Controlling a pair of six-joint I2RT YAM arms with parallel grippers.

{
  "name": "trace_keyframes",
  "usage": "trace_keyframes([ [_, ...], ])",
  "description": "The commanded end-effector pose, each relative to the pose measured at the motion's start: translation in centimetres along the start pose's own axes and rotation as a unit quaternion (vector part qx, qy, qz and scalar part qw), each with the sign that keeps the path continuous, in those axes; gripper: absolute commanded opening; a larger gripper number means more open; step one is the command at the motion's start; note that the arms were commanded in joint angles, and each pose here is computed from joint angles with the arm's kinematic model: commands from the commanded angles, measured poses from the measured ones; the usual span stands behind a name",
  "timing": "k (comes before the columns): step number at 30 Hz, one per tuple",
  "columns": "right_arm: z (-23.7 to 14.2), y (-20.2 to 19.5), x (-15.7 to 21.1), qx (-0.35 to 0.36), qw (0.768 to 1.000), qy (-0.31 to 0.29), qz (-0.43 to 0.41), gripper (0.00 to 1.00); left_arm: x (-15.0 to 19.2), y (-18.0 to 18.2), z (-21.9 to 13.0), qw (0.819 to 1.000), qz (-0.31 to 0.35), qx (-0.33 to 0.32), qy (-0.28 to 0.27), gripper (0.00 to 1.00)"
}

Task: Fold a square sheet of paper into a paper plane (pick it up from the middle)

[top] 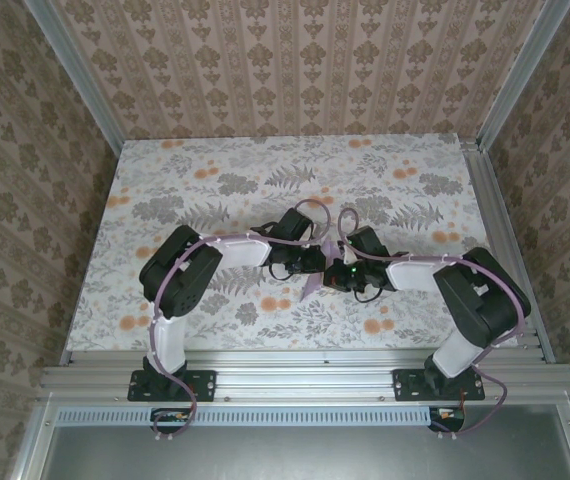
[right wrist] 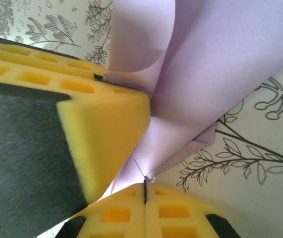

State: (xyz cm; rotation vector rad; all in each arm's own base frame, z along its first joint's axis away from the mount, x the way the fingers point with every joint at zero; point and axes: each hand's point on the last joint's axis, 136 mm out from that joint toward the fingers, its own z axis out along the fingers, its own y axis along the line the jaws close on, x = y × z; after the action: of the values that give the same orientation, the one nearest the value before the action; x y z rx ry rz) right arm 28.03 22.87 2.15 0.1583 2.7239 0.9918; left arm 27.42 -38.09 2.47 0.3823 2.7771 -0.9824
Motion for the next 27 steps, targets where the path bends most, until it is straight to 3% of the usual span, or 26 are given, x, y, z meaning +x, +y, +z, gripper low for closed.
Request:
trace_keyframes([
  [1, -1.2, 0.1, -0.6, -0.008, 1.0, -0.019, 0.004, 0.07, 1.6, 1.2, 0.7, 0.999, 0.011, -0.022, 0.035, 0.17],
  [9, -2.0, 1.3, -2.3, -0.084, 0.995, -0.039, 0.042, 0.17, 1.4, 0.6, 0.4, 0.999, 0.021, -0.006, 0.032, 0.27],
  [15, -1.4, 1.2, -2.6, -0.098, 0.993, -0.035, 0.054, 0.24, 1.2, 0.2, 0.0, 0.999, 0.015, 0.021, 0.026, 0.36],
  [21, -1.2, 1.1, -2.9, -0.107, 0.992, -0.036, 0.062, 0.24, 0.7, -0.6, -0.3, 0.999, 0.01, 0.049, 0.02, 0.41],
  [27, -2.3, 0.0, -3.6, -0.096, 0.992, -0.049, 0.072, 0.21, 0.6, -1.2, -0.7, 0.998, 0.017, 0.059, 0.016, 0.39],
])
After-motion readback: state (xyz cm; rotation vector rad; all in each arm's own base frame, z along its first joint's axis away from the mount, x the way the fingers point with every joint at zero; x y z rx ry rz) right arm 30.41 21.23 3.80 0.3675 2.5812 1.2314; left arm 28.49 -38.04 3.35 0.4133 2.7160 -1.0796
